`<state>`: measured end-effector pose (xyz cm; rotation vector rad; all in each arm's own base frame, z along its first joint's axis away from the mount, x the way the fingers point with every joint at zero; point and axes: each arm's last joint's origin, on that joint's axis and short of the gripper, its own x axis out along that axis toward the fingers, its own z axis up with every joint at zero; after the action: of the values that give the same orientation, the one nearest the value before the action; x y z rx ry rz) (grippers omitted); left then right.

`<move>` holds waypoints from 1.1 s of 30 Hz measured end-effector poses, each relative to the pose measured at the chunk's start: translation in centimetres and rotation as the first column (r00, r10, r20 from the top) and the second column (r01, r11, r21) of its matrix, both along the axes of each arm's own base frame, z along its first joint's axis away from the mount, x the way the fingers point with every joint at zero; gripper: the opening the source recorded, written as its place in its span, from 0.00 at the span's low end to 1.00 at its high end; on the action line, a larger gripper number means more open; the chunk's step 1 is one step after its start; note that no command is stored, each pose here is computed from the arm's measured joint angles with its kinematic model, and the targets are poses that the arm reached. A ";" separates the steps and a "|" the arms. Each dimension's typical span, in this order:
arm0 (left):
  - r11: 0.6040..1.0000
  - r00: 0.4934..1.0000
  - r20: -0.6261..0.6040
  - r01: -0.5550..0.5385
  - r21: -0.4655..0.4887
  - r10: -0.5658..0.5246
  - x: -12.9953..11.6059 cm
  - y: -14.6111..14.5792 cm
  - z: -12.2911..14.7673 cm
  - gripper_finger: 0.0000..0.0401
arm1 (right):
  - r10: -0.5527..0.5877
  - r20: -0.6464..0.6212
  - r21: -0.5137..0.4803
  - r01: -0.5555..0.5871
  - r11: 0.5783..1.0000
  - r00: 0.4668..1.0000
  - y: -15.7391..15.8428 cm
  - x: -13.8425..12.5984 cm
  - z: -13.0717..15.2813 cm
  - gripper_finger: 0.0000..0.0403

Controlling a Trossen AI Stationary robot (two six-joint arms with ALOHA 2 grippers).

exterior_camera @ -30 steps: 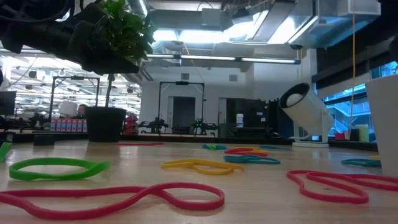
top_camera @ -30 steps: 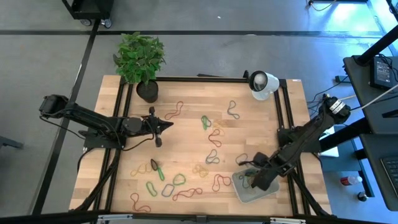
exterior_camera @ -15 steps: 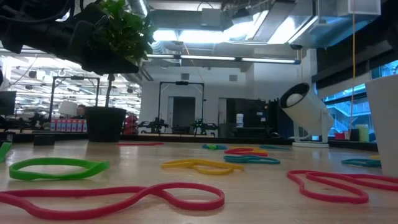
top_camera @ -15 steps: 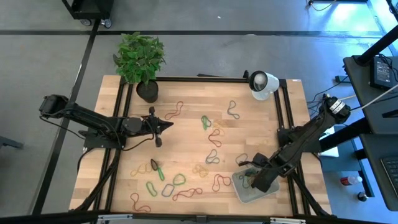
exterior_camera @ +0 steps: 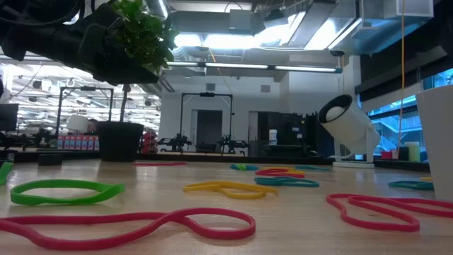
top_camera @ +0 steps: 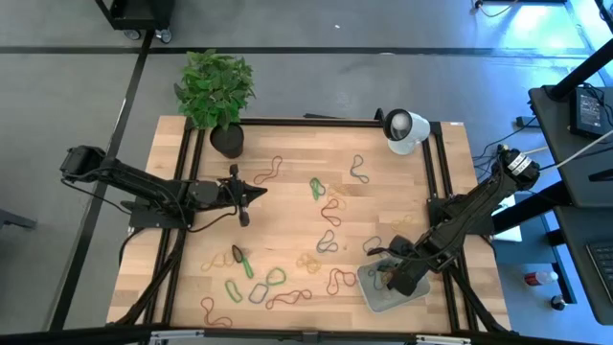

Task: Pick and place rubber bands into bin
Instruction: Put the green rubber band into the white bin, then put the yellow rubber band into the white bin

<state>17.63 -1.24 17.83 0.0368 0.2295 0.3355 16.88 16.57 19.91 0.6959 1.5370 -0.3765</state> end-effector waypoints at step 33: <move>1.000 1.000 0.000 0.000 0.000 0.000 0.0 0.0 0.0 0.01 | 0.082 0.075 -0.056 -0.078 0.995 0.994 -1.1 1.0 0.1 0.30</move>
<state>17.63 -1.24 17.83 0.0366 0.2298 0.3355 17.91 15.42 20.03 0.5993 1.4721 -0.3255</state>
